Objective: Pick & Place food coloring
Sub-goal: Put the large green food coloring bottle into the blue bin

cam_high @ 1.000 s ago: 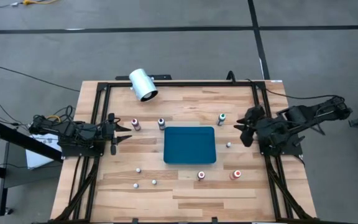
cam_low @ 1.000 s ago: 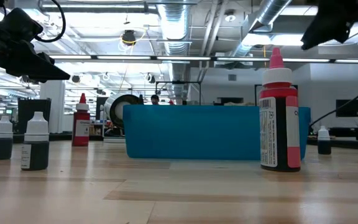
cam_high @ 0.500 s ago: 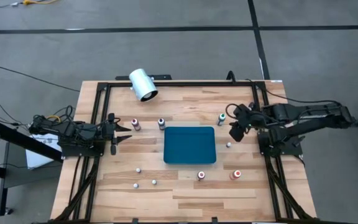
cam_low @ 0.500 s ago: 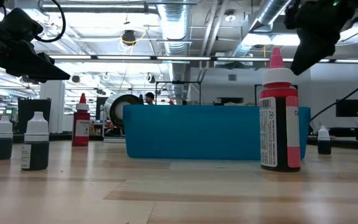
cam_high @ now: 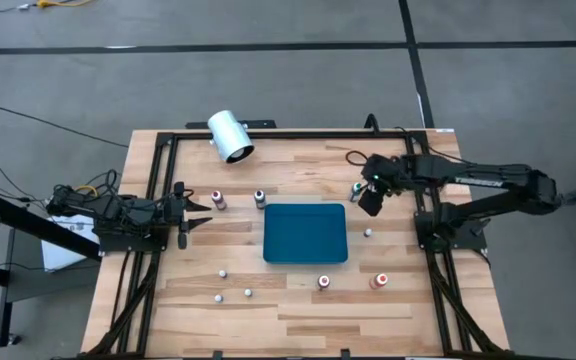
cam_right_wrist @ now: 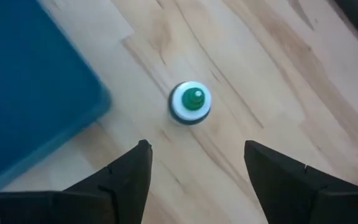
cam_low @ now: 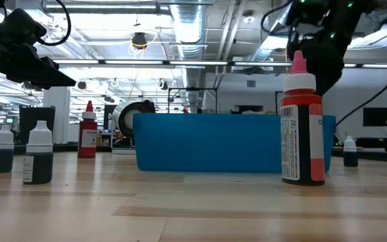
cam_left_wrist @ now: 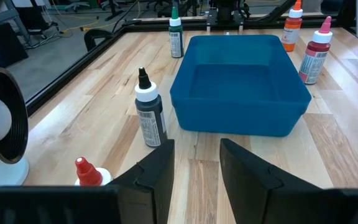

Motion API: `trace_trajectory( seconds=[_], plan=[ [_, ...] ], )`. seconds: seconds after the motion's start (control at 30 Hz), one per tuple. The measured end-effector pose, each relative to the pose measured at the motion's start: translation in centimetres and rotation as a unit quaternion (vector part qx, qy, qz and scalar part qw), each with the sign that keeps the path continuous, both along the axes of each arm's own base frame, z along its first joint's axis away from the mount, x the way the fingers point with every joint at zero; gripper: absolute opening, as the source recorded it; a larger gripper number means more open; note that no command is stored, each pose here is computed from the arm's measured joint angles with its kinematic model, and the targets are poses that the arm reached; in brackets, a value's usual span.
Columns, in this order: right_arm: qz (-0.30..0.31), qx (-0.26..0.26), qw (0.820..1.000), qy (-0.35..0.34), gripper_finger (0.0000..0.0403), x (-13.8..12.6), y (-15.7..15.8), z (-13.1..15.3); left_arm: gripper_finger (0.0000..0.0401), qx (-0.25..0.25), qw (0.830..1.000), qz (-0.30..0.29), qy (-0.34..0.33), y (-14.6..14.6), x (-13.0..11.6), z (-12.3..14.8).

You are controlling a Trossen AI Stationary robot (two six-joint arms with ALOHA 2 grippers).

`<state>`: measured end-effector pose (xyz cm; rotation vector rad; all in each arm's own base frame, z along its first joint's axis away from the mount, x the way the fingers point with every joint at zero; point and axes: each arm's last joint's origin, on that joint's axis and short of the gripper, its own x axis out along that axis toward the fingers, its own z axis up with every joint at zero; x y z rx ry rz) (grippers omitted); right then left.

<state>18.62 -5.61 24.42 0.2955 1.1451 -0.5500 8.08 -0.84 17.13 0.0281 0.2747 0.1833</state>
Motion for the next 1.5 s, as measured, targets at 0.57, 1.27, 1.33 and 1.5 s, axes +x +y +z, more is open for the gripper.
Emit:
trace_trajectory(
  seconds=[0.57,1.27,1.33,1.5],
  plan=[
    [0.026,0.014,0.998,0.046,0.0245,3.4,-3.1,-4.1,0.0122,0.0,1.0,0.0,0.0,0.0,0.0,0.0],
    [0.028,0.019,0.998,0.061,0.0196,4.6,-3.6,-5.8,0.0122,0.0,1.0,0.0,0.0,0.0,0.0,0.0],
    [0.028,0.019,0.998,0.061,0.0181,4.6,-3.6,-5.8,0.0122,0.0,1.0,0.0,0.0,0.0,0.0,0.0],
    [0.028,0.019,0.998,0.061,0.0144,4.6,-3.6,-5.8,0.0122,0.0,1.0,0.0,0.0,0.0,0.0,0.0]
  ],
)
